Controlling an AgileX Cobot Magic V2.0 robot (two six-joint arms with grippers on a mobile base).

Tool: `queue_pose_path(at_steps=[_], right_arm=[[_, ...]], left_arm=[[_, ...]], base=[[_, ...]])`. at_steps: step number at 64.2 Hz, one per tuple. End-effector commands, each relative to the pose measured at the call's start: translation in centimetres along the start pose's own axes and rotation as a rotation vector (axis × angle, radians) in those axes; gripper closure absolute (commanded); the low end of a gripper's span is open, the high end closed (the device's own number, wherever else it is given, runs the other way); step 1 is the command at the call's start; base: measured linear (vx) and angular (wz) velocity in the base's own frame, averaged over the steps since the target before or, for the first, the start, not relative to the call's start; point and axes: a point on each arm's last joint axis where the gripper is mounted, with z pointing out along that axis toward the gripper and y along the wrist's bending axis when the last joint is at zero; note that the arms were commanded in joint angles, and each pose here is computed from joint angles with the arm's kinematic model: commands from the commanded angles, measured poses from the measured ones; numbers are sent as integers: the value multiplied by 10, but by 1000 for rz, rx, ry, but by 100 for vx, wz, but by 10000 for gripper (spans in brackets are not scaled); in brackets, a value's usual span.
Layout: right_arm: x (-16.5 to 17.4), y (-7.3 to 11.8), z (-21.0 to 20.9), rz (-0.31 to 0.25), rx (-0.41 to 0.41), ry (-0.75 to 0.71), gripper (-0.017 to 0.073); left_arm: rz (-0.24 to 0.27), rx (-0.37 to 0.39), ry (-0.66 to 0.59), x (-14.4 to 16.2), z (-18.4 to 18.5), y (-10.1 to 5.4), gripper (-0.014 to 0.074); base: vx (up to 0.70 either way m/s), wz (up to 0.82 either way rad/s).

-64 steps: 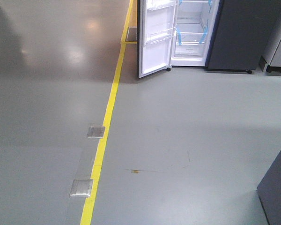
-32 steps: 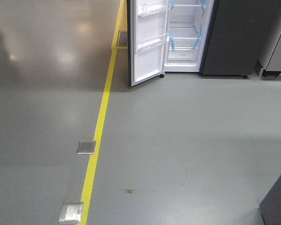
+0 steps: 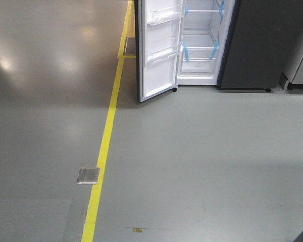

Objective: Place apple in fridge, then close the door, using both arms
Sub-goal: 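Drive up to the open refrigerator door holding the apple in the right gripper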

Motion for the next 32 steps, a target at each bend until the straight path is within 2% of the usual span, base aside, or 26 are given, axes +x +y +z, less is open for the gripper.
queue_pose_path(at_steps=[1,32], right_arm=[[-12,0,-3,-3,16,-97,564],[-12,0,-3,-3,16,-97,564]], left_arm=[[-5,11,-61,0,0,0,600],[-5,11,-61,0,0,0,600]], base=[[27,-2],[28,-1]])
